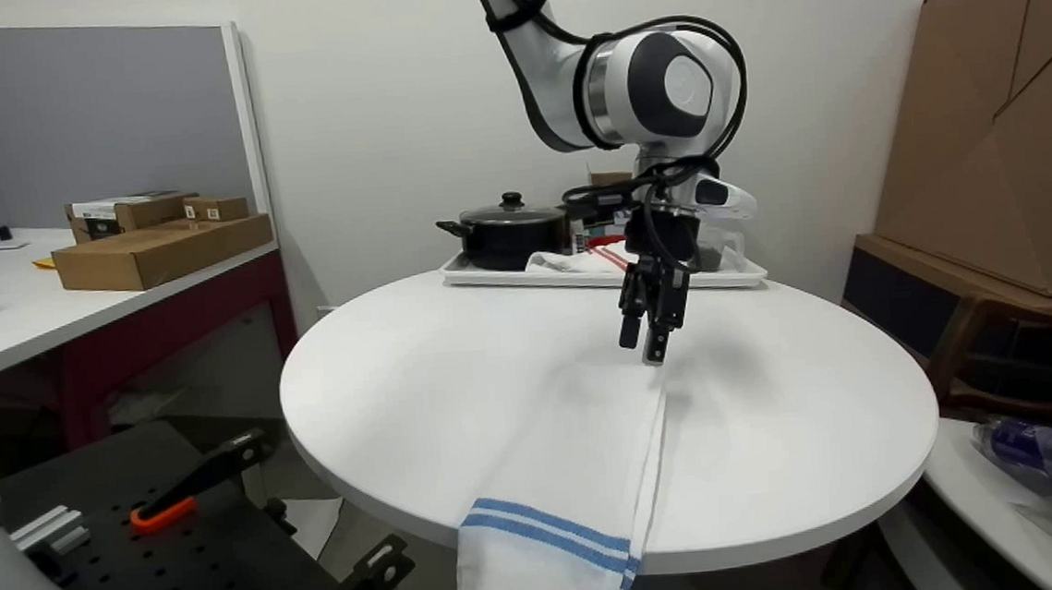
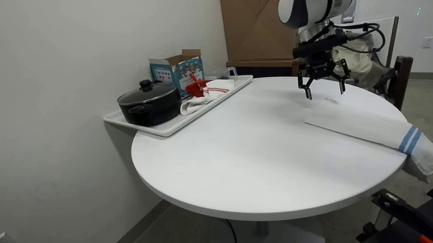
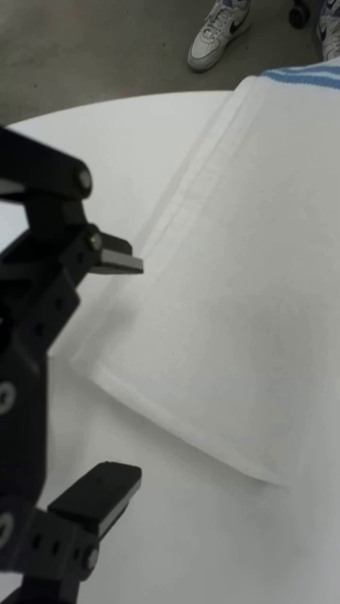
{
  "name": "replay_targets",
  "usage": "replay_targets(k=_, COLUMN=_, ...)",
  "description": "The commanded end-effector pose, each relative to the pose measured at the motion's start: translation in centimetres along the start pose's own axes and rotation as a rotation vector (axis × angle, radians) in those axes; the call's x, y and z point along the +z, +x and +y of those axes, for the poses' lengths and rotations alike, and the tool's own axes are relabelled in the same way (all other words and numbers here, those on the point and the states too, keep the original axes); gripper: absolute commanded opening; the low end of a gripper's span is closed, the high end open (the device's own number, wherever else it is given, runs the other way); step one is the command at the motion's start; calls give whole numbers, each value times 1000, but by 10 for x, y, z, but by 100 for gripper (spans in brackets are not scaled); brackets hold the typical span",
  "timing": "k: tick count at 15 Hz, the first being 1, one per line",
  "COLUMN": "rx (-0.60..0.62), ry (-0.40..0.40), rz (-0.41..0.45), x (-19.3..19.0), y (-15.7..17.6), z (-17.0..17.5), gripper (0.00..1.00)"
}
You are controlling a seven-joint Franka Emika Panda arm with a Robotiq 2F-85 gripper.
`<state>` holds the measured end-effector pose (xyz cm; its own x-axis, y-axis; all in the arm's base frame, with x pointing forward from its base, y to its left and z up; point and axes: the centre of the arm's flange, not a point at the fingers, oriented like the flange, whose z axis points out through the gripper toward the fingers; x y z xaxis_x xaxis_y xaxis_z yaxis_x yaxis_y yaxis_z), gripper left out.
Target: Fold the towel two times over from right to left then left to right, fold the towel in half from top to bottom
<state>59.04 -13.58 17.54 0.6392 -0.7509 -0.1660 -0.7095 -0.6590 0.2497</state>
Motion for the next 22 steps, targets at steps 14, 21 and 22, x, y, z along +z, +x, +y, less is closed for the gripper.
replay_targets(k=14, rx=8, ry=-41, rz=-18, x=9, y=-2, z=1, gripper=100)
replay_targets(k=21, rx=1, ry=-56, rz=11, x=9, y=1, z=3, gripper=100)
replay_targets(k=22, rx=9, ry=-48, rz=16, x=39, y=-17, z=-9, gripper=100)
